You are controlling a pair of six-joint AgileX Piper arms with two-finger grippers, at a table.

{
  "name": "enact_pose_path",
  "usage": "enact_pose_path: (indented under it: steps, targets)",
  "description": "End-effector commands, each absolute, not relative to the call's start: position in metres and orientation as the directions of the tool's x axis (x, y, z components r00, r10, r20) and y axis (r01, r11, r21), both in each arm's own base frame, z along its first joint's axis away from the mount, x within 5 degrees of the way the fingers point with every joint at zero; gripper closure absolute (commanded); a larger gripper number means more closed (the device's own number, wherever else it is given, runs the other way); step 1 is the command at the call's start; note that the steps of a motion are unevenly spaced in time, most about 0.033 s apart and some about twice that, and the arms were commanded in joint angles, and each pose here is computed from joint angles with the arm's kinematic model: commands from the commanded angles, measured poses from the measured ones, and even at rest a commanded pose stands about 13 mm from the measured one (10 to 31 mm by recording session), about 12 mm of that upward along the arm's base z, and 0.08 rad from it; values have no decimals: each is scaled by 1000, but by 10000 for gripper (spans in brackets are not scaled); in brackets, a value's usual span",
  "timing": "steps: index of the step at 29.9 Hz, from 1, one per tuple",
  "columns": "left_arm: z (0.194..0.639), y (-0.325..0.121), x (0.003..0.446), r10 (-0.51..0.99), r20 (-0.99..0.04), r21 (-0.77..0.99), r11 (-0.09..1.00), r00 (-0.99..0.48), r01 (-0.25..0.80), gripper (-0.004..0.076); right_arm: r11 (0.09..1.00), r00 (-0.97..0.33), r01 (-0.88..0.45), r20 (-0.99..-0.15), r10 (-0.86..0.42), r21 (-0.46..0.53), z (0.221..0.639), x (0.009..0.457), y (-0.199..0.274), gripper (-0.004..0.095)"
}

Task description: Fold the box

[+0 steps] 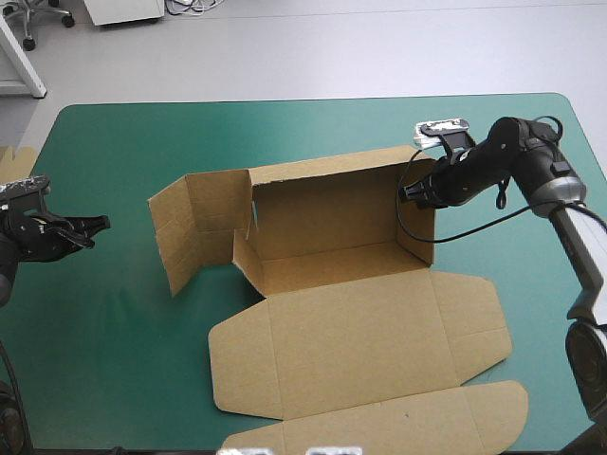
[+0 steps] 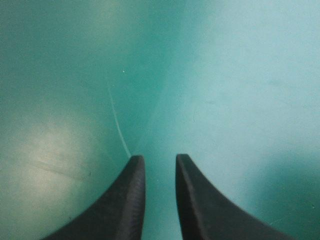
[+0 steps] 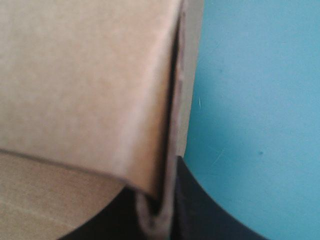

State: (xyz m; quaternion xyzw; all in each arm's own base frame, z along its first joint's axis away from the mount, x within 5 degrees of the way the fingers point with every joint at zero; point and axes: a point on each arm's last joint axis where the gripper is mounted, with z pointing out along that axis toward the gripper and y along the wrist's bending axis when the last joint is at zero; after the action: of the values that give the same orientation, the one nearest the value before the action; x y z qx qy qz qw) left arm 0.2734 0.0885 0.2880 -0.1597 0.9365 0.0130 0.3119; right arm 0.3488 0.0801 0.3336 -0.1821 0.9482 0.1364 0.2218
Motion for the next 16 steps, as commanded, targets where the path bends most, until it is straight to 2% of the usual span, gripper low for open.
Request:
enact_pose_path:
  steps: [1, 3, 8, 16]
  targets:
    - [307, 88, 274, -283, -653, -89, 950, -702, -300, 596, 895, -790, -414, -555, -261, 168, 388, 336, 77, 921]
    - [307, 88, 273, -284, -652, -90, 950, -703, -300, 599, 897, -786, -417, -554, -275, 147, 402, 333, 75, 921]
    - [305, 87, 272, -273, -636, -80, 954, -722, -289, 599, 916, -747, -387, -618, -245, 105, 429, 330, 71, 921]
    - [305, 85, 272, -263, -634, -88, 959, -727, -270, 599, 927, -802, -349, -556, -218, 140, 404, 353, 74, 921]
